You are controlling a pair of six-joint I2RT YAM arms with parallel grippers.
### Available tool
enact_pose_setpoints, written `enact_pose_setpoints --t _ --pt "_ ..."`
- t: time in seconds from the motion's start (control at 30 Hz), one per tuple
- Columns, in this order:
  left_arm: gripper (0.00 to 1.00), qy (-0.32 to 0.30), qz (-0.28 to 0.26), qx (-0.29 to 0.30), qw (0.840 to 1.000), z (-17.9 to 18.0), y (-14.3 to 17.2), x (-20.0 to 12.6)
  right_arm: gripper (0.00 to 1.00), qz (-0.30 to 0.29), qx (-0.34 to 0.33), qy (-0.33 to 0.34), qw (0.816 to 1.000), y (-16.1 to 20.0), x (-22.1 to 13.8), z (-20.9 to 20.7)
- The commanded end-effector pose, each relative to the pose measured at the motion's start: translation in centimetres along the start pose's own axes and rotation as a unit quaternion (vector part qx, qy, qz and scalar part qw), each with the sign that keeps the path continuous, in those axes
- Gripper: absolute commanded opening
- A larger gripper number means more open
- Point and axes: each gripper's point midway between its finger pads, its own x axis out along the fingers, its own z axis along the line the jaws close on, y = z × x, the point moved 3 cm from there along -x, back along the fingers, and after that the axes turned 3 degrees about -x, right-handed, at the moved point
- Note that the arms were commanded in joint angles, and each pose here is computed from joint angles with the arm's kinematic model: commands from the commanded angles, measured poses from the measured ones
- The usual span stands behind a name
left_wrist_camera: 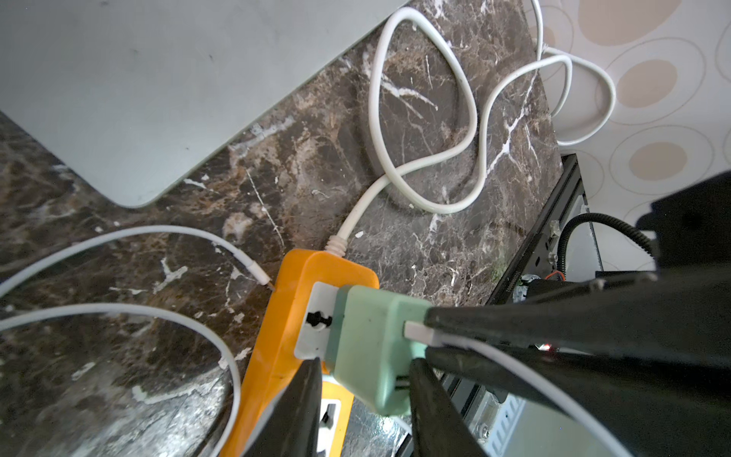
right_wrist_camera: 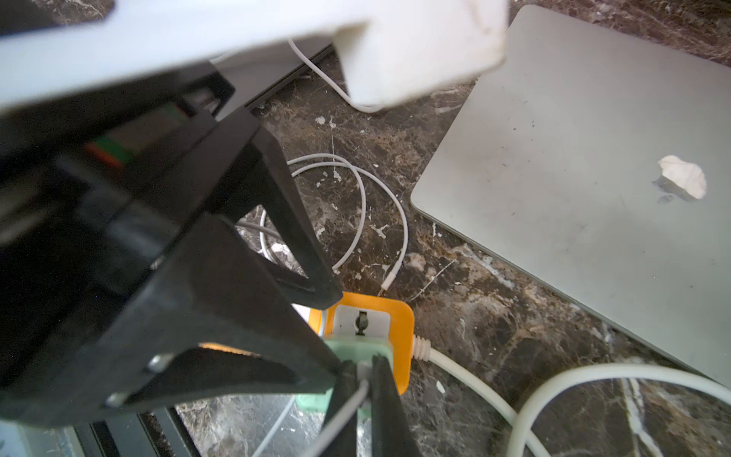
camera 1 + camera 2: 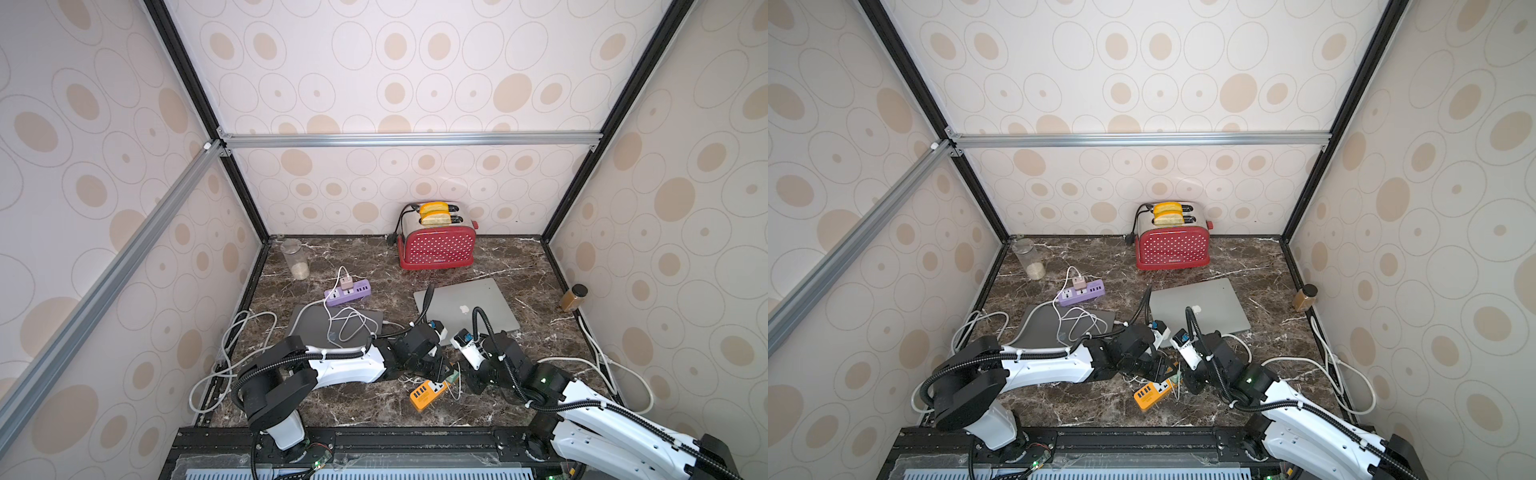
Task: Unplug the laptop charger
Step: Remove the charging cable from the plug.
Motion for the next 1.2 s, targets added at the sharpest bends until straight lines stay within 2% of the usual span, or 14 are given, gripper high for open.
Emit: enact_pose_setpoints --t 0.0,0.27,0.53,0.73,0.87,1.0,1.17 --pt "0.38 -0.095 0.055 -0.010 0.994 3.9 4.0 1.1 0.00 -0.015 0.011 0.010 1.000 -0.7 0.1 -0.2" --pt "0.38 -0.145 0.069 -0.002 0.987 5.4 5.3 1.2 0.00 0.038 0.023 0.031 0.999 -0.8 0.2 -0.8" --pt "0.38 -0.166 0.071 -0.003 0.984 6.5 5.9 1.4 0.00 0.027 0.040 0.036 0.998 -0.9 -1.3 -0.8" --pt "0.38 -0.171 0.068 -0.005 0.983 6.7 6.1 1.6 0.00 0.001 0.041 0.042 0.998 -0.8 -2.4 -0.9" --pt "0.38 -0.175 0.070 -0.006 0.982 7.0 6.3 1.8 0.00 -0.025 0.038 0.045 0.998 -2.0 -2.7 -1.0" --pt "0.38 -0.171 0.068 -0.008 0.983 6.9 6.3 2.0 0.00 -0.010 0.036 0.043 0.998 -2.4 -2.3 -1.0" --pt "0.39 -0.154 0.050 0.006 0.987 5.8 5.3 1.4 0.00 0.007 0.038 0.071 0.997 -1.6 -2.5 -1.7"
